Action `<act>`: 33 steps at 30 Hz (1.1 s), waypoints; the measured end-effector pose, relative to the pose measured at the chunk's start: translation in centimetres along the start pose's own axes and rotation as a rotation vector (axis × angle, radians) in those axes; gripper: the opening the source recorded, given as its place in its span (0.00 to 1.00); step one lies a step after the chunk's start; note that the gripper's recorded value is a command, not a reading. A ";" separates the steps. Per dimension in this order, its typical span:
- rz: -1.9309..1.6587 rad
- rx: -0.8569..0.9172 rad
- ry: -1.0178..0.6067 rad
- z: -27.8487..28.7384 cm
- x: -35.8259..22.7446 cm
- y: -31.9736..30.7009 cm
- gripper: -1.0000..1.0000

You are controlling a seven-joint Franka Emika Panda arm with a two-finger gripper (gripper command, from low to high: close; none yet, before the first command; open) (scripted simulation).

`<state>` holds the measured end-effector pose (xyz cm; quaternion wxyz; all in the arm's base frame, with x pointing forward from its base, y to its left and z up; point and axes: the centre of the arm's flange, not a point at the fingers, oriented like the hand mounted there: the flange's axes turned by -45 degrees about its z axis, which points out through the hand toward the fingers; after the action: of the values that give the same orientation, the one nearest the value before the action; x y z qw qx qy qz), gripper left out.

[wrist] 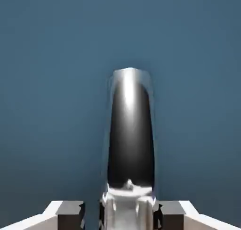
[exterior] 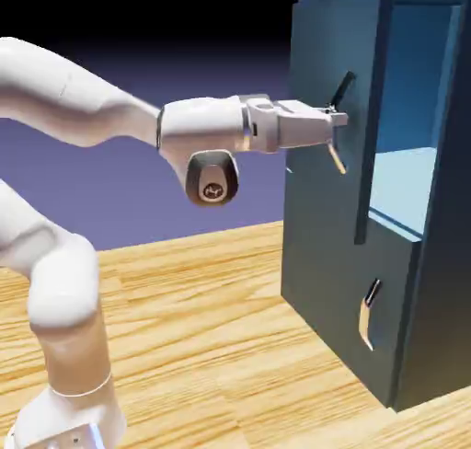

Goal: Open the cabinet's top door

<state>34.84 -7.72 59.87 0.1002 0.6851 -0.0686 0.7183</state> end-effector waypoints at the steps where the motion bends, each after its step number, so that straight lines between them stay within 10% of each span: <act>1: 0.000 0.004 0.000 0.1 0.0 0.0 0.00; 33: 0.033 -0.181 -0.054 -9.0 -0.2 -3.0 0.00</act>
<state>26.83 -2.70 59.10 0.1479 0.6911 -0.1475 0.6919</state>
